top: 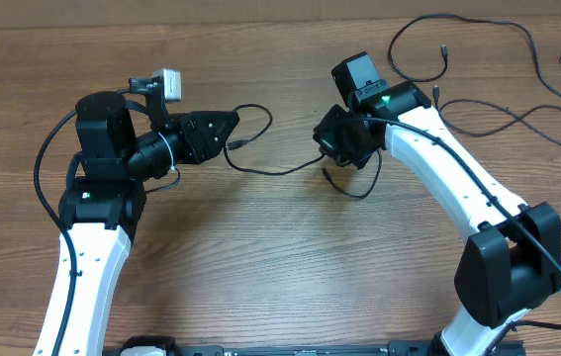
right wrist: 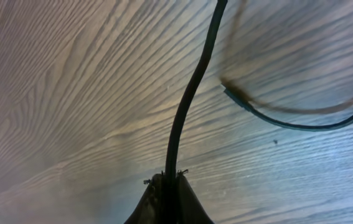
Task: Untangle cables
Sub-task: 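Carry the cable to the upper right with the right gripper and release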
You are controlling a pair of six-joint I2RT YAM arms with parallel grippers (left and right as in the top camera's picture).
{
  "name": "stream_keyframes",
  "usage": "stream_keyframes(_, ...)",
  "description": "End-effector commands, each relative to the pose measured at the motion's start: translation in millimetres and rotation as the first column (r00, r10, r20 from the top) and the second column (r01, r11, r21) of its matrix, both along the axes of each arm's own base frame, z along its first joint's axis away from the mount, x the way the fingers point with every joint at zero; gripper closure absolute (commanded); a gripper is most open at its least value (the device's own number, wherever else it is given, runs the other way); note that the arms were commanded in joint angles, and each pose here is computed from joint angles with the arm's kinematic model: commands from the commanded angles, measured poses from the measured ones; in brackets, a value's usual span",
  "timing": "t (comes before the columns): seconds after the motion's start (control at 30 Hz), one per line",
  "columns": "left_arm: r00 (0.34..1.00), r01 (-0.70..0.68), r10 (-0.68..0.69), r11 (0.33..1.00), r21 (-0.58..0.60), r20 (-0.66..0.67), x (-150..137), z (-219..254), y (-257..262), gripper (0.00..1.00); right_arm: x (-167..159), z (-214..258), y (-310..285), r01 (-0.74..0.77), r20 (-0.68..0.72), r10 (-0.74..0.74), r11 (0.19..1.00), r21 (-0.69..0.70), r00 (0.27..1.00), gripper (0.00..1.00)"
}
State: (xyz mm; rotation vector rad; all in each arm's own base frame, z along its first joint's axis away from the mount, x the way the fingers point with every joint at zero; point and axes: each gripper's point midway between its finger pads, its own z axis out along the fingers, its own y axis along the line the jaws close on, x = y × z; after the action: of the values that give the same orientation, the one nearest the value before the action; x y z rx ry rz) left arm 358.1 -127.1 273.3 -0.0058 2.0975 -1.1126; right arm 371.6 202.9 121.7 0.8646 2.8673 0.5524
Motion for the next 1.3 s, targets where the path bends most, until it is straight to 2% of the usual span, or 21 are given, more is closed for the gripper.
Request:
stream_keyframes(0.0, 1.0, 0.015, -0.015, 1.0, -0.002, 0.005, -0.4, 4.5, -1.9, 0.27, 13.5, 24.9, -6.8, -0.008, 0.104, 0.014, 0.999, -0.054, 0.994, 0.96)
stream_keyframes(0.13, 1.0, 0.005, -0.005, 1.0, 0.003, -0.003, 0.0, 2.5, -0.6, 0.13, 15.7, 58.9, -29.8, 0.031, 0.191, -0.003, 0.99, -0.141, 0.982, 0.96)
stream_keyframes(0.23, 1.0, 0.005, -0.005, 1.0, 0.003, -0.003, 0.0, 2.5, -0.5, 0.09, 16.1, 91.4, -46.3, 0.045, 0.28, 0.015, 0.978, -0.205, 0.96, 0.96)
stream_keyframes(0.3, 1.0, 0.005, -0.005, 1.0, 0.003, -0.003, 0.0, 2.5, -0.5, 0.06, 15.7, 115.8, -52.3, 0.008, 0.349, 0.079, 0.97, -0.242, 0.934, 0.96)
stream_keyframes(0.53, 1.0, 0.005, -0.005, 1.0, 0.003, -0.005, -0.2, 2.2, -0.5, 0.05, 2.3, 178.6, -74.6, 0.002, 0.494, 0.166, 0.946, -0.323, 0.853, 0.96)
stream_keyframes(0.7, 1.0, 0.006, -0.006, 1.0, 0.006, -0.009, -0.8, 1.0, -0.5, 0.04, -8.1, 222.8, -109.3, 0.124, 0.593, 0.16, 0.904, -0.409, 0.789, 0.96)
stream_keyframes(0.97, 1.0, 0.014, -0.014, 1.0, 0.019, -0.007, -2.1, -1.2, -0.5, 0.04, -38.5, 266.6, -194.2, 0.392, 0.68, 0.016, 0.807, -0.442, 0.733, 0.96)
stream_keyframes(1.27, 1.0, 0.02, -0.021, 0.999, 0.031, 0.007, -2.1, -1.2, -0.5, 0.04, -71.3, 257.1, -303.7, 0.604, 0.63, -0.229, 0.635, -0.481, 0.742, 0.96)
